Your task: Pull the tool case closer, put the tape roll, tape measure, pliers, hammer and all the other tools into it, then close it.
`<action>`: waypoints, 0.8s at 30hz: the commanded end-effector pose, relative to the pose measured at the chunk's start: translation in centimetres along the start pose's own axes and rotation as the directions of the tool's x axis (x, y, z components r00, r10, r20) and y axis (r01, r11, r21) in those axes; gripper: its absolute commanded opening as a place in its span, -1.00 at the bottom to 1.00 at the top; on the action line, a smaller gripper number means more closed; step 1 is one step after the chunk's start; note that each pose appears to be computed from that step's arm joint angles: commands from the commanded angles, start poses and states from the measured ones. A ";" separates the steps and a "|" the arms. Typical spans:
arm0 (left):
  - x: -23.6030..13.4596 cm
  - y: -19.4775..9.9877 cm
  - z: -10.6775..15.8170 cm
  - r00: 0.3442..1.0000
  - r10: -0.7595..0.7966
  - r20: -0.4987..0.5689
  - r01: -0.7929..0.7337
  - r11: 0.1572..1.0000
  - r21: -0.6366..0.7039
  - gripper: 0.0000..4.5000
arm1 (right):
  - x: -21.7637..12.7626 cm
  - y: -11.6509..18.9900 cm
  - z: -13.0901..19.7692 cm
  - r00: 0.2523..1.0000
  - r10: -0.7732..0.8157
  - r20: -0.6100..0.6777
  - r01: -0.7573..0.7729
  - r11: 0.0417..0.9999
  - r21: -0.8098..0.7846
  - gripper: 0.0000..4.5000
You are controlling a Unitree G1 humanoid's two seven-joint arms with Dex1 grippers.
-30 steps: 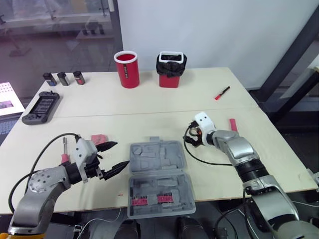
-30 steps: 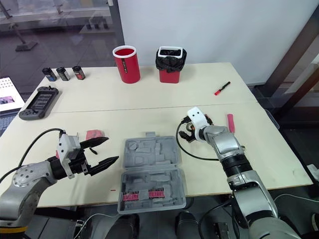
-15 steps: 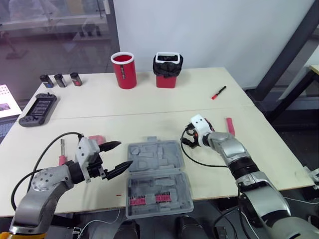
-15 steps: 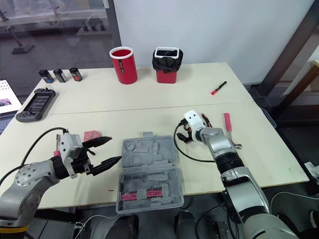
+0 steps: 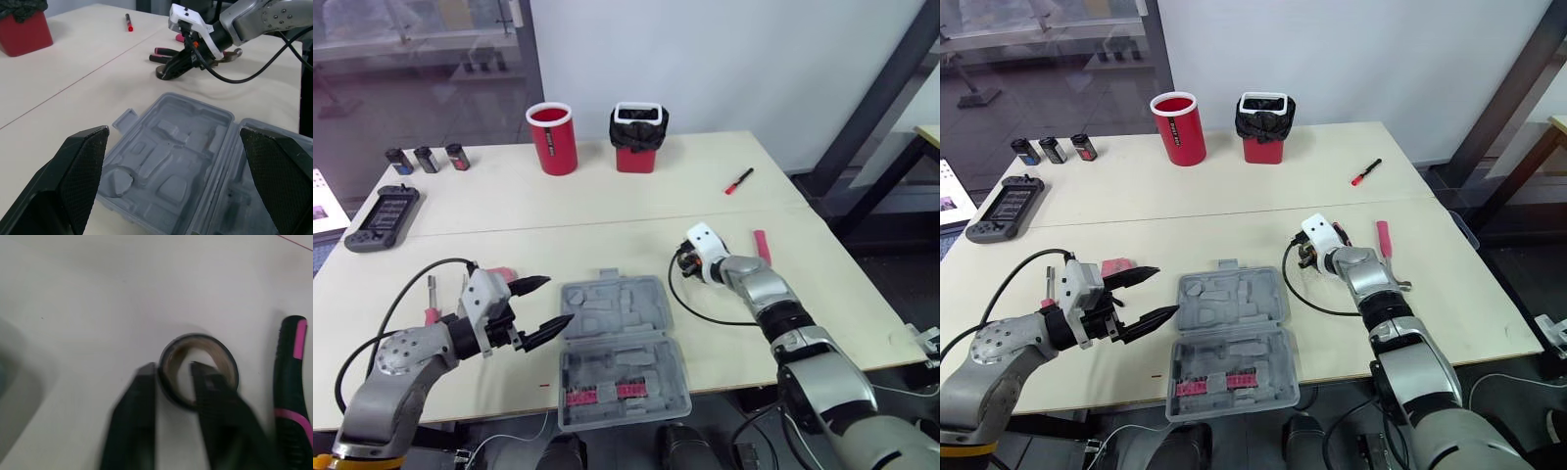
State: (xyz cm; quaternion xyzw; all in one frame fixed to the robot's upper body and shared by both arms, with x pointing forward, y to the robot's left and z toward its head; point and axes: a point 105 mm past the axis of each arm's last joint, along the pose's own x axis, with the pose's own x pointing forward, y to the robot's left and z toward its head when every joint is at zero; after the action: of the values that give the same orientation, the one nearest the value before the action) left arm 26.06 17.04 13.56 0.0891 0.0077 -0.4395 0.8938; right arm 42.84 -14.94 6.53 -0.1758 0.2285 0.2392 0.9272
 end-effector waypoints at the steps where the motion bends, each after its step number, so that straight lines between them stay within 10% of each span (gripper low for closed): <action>1: 0.1 -0.1 0.6 1.000 -0.002 0.016 0.002 1.000 0.030 1.00 | -0.2 -0.3 2.3 0.998 -0.008 0.069 0.010 0.999 -0.037 -0.98; 13: -0.1 0.3 0.4 1.000 0.006 0.008 -0.006 1.000 0.017 1.00 | -3.5 2.2 5.2 0.979 0.133 0.157 -0.111 0.983 -0.144 -0.98; 24: -5.5 2.9 -1.5 0.994 0.092 -0.063 -0.096 0.993 -0.067 1.00 | -7.5 15.6 8.5 0.843 0.529 0.101 -0.475 0.818 -0.324 -0.98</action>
State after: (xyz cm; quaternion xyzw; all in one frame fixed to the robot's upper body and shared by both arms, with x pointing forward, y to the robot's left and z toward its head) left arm 25.55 22.28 12.17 0.0655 0.0570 -0.3967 0.9138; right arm 32.80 -3.32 12.56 -0.2089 0.1673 0.4925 0.8282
